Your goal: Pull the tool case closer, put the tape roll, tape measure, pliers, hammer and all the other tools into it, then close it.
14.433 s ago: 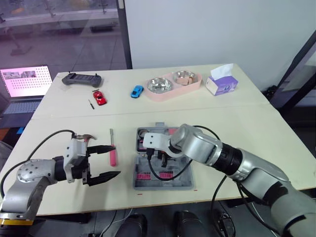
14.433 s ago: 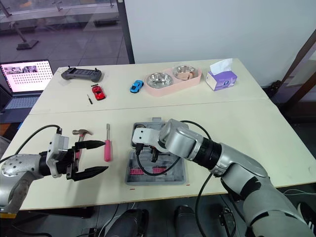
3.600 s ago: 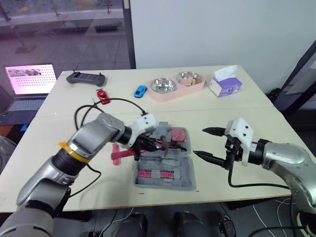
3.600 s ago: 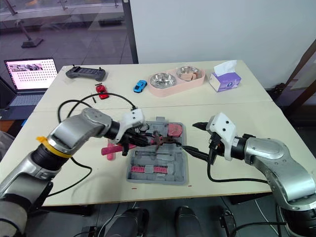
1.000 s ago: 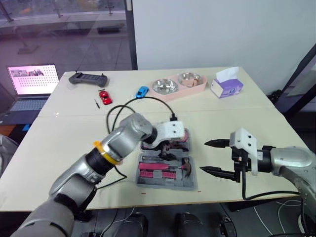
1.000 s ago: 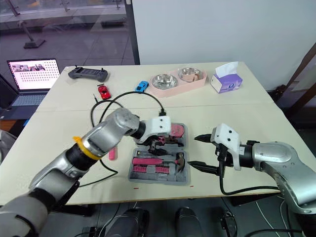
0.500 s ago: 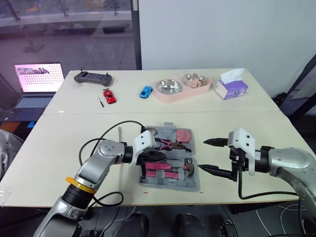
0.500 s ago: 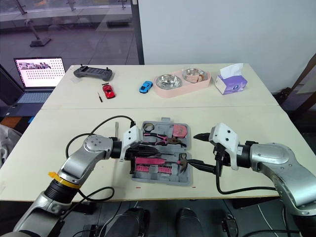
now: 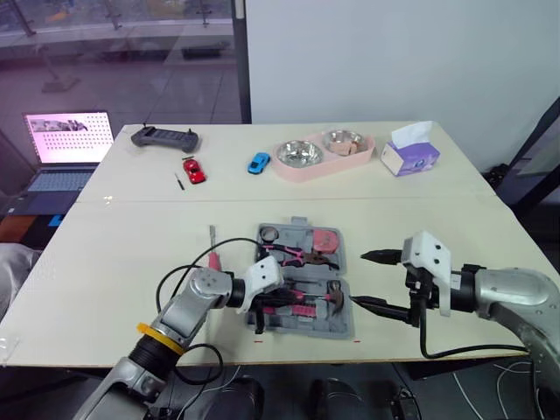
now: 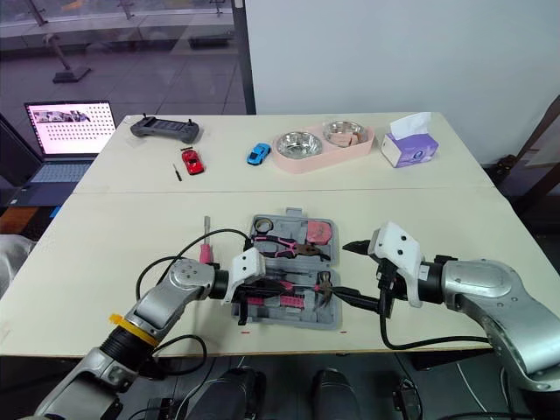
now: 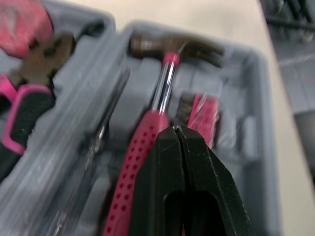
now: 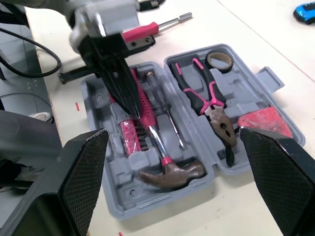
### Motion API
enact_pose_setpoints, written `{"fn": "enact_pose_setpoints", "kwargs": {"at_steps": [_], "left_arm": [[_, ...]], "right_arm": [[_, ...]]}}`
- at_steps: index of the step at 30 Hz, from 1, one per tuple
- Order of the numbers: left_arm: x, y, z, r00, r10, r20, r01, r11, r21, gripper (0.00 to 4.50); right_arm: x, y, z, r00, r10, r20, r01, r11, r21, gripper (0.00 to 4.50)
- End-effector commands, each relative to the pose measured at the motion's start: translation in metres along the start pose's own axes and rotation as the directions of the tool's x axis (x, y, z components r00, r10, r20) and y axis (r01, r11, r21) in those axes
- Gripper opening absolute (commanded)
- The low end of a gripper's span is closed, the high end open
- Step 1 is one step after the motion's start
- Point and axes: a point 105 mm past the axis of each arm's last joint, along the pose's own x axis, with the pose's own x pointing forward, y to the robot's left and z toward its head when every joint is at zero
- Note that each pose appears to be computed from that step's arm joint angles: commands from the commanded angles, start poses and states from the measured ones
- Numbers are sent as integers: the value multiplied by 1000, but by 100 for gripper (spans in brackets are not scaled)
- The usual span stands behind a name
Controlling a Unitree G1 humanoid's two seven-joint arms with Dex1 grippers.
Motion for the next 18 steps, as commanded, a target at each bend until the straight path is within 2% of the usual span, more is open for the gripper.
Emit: {"fn": "enact_pose_setpoints", "kwargs": {"at_steps": [1,6,14,18], "left_arm": [[4,5,0,1000,26,-6,-26,999,34,4],[5,1,2,1000,-11,15,11,1000,18,4],[-11,2,49,981,-80,174,90,995,-47,4],[-8,5,45,987,-59,148,67,997,-46,4]], "right_arm": [[-5,0,11,1000,-15,19,16,999,-39,450],[-6,1,11,1000,-10,13,11,999,-35,450],[-6,3,9,1000,-1,6,1,1000,-26,450],[-6,3,10,1000,0,7,0,1000,-26,450]]}}
